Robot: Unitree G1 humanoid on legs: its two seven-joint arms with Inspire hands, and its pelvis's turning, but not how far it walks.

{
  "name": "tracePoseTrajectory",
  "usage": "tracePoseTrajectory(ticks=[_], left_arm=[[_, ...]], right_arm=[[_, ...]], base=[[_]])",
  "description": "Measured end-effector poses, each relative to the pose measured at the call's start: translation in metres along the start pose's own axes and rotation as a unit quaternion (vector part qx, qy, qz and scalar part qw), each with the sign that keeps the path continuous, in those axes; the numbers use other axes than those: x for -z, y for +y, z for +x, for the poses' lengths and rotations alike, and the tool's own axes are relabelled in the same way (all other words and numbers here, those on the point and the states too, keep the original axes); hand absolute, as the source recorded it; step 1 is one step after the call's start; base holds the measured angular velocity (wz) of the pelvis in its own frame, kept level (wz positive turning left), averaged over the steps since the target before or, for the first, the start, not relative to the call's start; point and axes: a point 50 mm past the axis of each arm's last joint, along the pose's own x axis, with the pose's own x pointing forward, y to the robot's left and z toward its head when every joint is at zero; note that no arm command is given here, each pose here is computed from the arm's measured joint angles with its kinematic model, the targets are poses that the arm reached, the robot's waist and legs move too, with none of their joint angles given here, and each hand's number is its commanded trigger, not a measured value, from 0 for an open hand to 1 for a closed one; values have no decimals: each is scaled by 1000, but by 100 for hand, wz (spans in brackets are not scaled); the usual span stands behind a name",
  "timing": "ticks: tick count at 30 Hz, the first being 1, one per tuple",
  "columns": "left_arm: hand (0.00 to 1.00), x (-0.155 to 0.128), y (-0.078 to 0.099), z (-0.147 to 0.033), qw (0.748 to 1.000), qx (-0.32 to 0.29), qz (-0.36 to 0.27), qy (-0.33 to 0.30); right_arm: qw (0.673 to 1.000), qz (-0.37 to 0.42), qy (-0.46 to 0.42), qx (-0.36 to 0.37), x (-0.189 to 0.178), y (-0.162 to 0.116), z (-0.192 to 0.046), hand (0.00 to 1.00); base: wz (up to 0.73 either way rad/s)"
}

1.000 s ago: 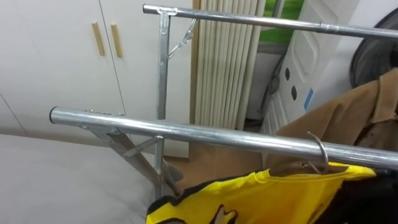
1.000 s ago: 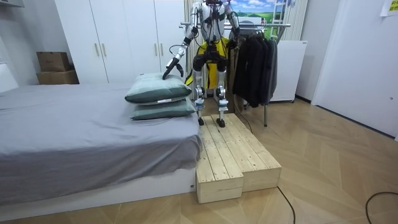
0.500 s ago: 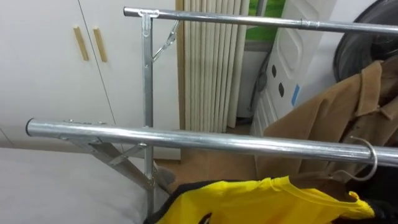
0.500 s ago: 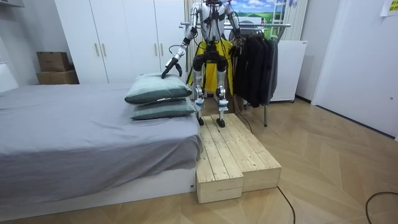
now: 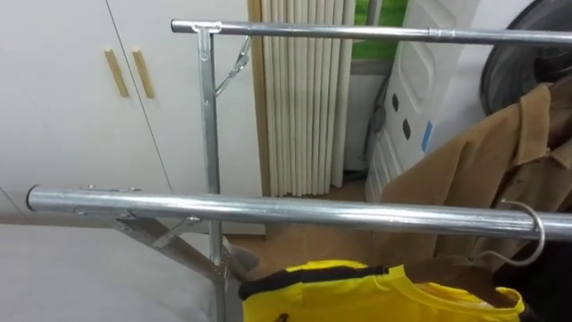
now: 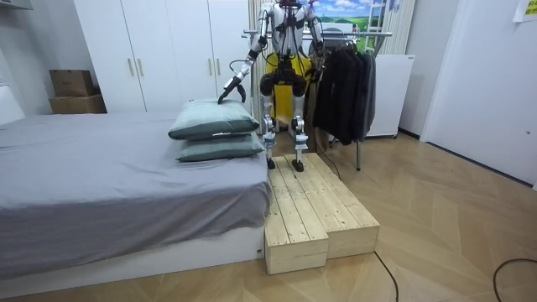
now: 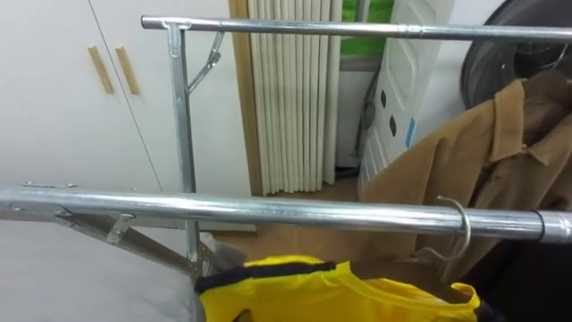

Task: Hang clothes

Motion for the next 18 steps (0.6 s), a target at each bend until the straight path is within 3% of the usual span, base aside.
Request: tracePoseTrajectory(ticks=[9,18], left_arm=[[0,-9,-6,-1,999,1,1,-47],[0,-11,-12,-1,999,8,-5,-46]], right_arm=[[999,43,15,-23,20,-1,-1,0],[998,45,16,-38,25,-3,-3,0]], base=[[0],[-1]])
